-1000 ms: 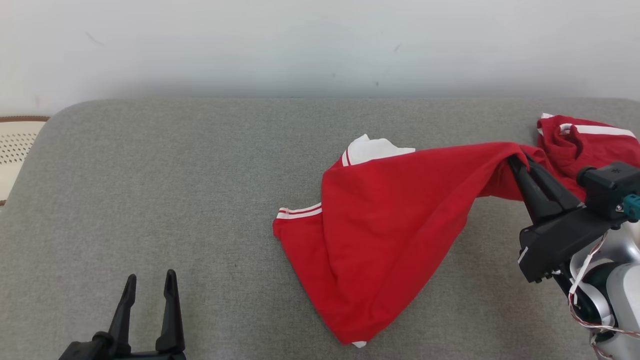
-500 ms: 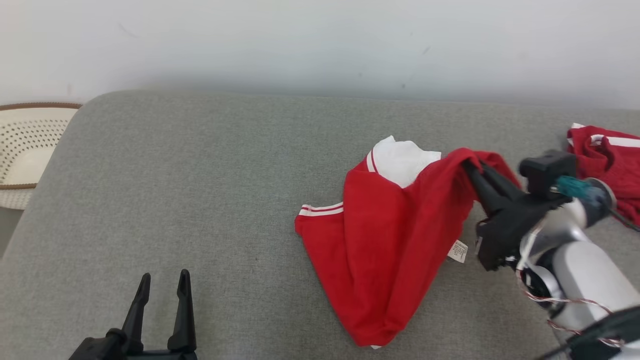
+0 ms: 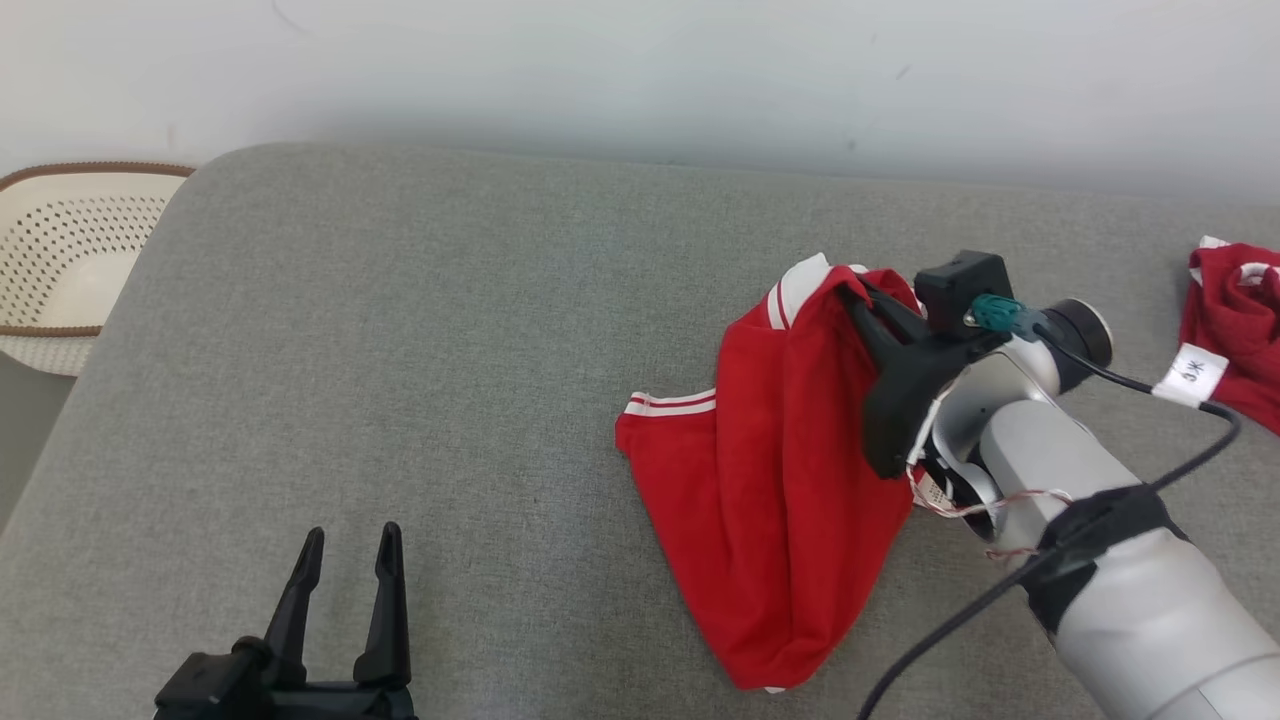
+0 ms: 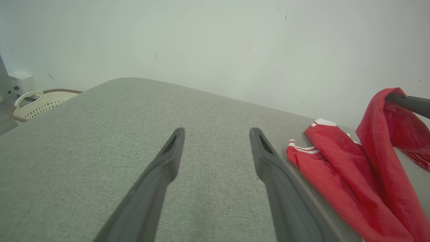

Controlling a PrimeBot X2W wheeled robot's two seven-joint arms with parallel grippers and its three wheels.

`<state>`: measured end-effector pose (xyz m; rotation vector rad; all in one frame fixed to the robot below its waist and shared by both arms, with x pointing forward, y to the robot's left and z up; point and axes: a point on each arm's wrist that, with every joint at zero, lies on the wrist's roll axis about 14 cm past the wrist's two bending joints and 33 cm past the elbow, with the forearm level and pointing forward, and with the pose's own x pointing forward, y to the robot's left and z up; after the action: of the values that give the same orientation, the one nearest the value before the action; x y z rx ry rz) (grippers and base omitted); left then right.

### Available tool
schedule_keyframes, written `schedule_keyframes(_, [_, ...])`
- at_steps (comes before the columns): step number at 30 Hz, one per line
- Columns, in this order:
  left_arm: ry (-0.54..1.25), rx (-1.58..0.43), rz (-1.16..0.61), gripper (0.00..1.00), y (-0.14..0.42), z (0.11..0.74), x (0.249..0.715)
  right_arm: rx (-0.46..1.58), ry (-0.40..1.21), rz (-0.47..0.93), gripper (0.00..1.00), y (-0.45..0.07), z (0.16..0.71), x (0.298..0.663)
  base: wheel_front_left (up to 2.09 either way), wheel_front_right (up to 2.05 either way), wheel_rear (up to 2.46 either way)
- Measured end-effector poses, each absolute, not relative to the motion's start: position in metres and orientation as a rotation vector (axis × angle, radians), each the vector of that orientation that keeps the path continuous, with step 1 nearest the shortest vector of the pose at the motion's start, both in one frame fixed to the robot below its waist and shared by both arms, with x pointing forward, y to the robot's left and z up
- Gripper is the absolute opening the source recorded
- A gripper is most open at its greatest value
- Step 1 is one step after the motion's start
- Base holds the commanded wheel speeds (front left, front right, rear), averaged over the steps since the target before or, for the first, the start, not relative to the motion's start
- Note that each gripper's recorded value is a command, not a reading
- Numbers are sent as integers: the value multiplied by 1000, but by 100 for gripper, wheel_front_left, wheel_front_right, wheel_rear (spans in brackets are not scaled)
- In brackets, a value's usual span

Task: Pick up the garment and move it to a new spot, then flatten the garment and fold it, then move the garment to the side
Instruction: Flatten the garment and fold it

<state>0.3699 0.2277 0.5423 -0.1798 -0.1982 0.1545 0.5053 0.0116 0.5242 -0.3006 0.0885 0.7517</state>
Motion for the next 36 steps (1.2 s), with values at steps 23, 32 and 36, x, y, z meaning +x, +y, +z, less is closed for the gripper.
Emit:
schedule_keyframes(23, [-212,-185,124,100,218,547,376,-132,-10,606,100,-36,544,521,0,0,0])
schedule_keyframes(32, [-221,-183,102,100,211,549,381,-97,10,497,100,-95,523,504,0,0,0])
schedule_keyframes(36, [-222,-183,100,100,210,550,380,-79,55,489,100,-100,504,491,0,0,0])
